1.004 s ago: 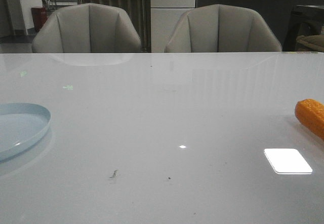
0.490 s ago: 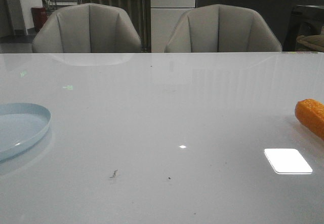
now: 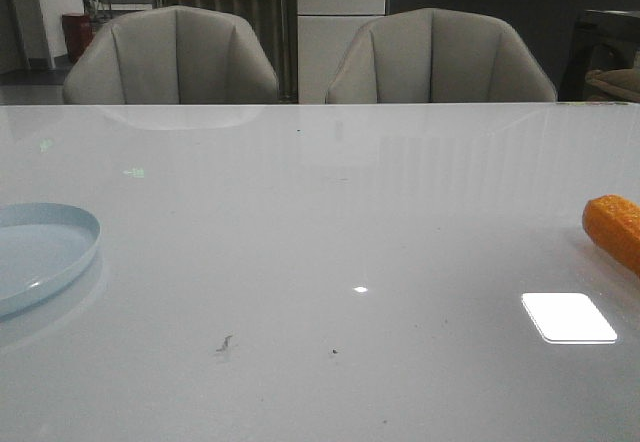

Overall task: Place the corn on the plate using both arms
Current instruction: 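Lower the left gripper to the rim of the light blue plate, then grip the plate rim with the left gripper and carry it toward the table center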

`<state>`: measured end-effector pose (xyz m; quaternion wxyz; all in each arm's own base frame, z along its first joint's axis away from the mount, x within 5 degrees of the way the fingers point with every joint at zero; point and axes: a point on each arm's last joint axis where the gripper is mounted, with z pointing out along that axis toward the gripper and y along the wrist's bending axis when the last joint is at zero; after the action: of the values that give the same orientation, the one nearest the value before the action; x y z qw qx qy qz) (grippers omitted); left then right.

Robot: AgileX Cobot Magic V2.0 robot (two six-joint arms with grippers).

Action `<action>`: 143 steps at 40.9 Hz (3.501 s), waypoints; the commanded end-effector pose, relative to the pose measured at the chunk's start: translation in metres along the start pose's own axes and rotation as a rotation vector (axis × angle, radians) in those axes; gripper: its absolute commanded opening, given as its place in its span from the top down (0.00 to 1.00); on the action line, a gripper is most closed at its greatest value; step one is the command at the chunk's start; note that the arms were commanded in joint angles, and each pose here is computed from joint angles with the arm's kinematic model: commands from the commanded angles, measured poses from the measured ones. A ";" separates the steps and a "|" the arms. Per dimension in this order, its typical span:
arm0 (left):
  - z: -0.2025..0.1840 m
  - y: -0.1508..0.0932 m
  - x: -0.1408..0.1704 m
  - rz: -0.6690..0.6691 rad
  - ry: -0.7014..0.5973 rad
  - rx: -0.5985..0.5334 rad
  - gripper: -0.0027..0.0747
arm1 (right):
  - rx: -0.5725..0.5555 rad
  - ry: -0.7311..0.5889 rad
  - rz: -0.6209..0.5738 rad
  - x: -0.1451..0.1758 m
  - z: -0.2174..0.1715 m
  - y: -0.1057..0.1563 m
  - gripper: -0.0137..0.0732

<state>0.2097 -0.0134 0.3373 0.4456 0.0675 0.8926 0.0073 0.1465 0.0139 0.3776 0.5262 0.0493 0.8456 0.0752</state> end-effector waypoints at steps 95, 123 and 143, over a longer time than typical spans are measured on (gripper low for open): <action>0.195 0.042 -0.021 -0.323 0.525 0.281 0.85 | 0.017 0.038 -0.014 -0.033 0.033 0.007 0.19; 0.171 -0.115 -0.082 -0.129 0.444 0.666 0.85 | 0.017 0.038 -0.014 -0.033 0.033 0.007 0.19; 0.215 -0.147 -0.044 -0.100 0.596 0.622 0.85 | 0.018 0.042 -0.014 -0.033 0.033 0.007 0.20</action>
<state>0.3911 -0.1681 0.2007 0.0834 0.1540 0.9545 -0.2415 0.1886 0.0183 0.3757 0.4602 0.0519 0.8840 0.0636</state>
